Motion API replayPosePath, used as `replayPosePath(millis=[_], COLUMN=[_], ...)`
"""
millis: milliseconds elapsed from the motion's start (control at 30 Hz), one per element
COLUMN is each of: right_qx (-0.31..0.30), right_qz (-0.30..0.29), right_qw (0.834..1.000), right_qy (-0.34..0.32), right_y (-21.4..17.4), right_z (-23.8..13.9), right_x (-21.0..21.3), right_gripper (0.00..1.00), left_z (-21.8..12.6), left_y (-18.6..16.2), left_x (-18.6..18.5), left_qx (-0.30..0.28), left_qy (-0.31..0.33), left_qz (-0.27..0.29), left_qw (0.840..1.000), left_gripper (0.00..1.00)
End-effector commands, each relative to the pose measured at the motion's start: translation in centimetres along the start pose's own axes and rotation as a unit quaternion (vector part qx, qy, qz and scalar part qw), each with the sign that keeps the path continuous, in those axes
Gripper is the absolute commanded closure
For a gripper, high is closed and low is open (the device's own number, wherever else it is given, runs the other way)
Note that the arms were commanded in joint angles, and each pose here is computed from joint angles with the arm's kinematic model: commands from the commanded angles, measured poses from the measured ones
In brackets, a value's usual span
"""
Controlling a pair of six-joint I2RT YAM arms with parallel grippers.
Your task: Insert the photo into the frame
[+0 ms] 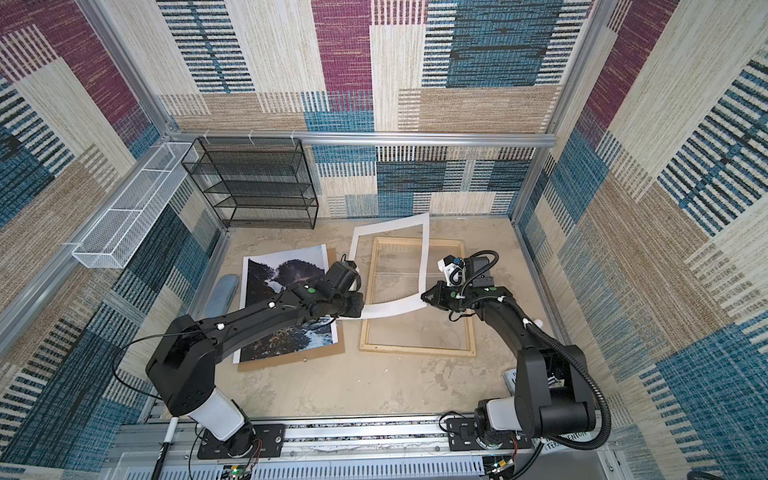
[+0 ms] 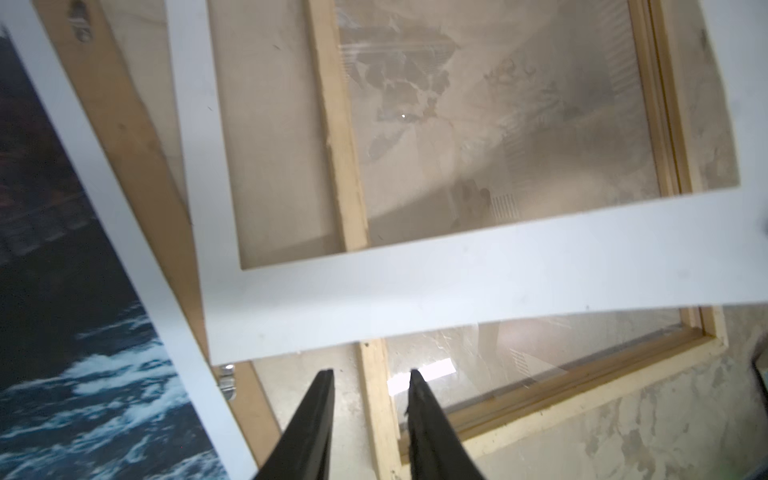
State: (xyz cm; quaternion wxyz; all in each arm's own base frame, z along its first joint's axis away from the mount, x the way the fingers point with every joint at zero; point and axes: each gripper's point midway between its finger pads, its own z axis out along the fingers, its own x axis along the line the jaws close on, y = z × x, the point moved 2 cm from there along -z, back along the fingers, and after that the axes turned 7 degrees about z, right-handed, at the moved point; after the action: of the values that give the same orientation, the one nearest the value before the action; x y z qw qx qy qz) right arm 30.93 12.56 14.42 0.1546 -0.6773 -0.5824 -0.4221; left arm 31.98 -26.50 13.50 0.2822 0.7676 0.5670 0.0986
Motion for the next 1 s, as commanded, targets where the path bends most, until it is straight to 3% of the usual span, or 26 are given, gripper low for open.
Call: replayPosePath(millis=[0, 133, 267, 600, 967], right_qx=[0.013, 0.010, -0.002, -0.024, -0.027], right_qz=[0.026, 0.034, 0.039, 0.067, 0.070], right_qw=[1.000, 0.999, 0.998, 0.987, 0.985], right_qy=[0.001, -0.023, -0.052, -0.146, -0.158], right_y=[-1.6, -2.8, -3.0, -2.8, -2.6], right_z=[-0.3, -1.3, -2.2, -2.7, -2.5], right_x=[-0.2, -0.6, -1.1, -4.5, -5.2], right_gripper=[1.00, 1.00, 1.00, 1.00, 1.00], left_z=[-0.8, -0.3, 0.7, 4.0, 5.8], left_y=[0.7, 1.5, 1.3, -0.3, -0.1], left_x=[3.4, 7.1, 8.3, 7.3, 5.8], left_qx=[0.002, 0.004, 0.020, 0.060, 0.062], left_qy=[0.040, 0.058, 0.055, 0.013, -0.036], left_qz=[-0.002, -0.033, -0.045, -0.056, -0.055], left_qw=[0.999, 0.998, 0.997, 0.997, 0.996], left_gripper=[0.66, 0.65, 0.65, 0.65, 0.65])
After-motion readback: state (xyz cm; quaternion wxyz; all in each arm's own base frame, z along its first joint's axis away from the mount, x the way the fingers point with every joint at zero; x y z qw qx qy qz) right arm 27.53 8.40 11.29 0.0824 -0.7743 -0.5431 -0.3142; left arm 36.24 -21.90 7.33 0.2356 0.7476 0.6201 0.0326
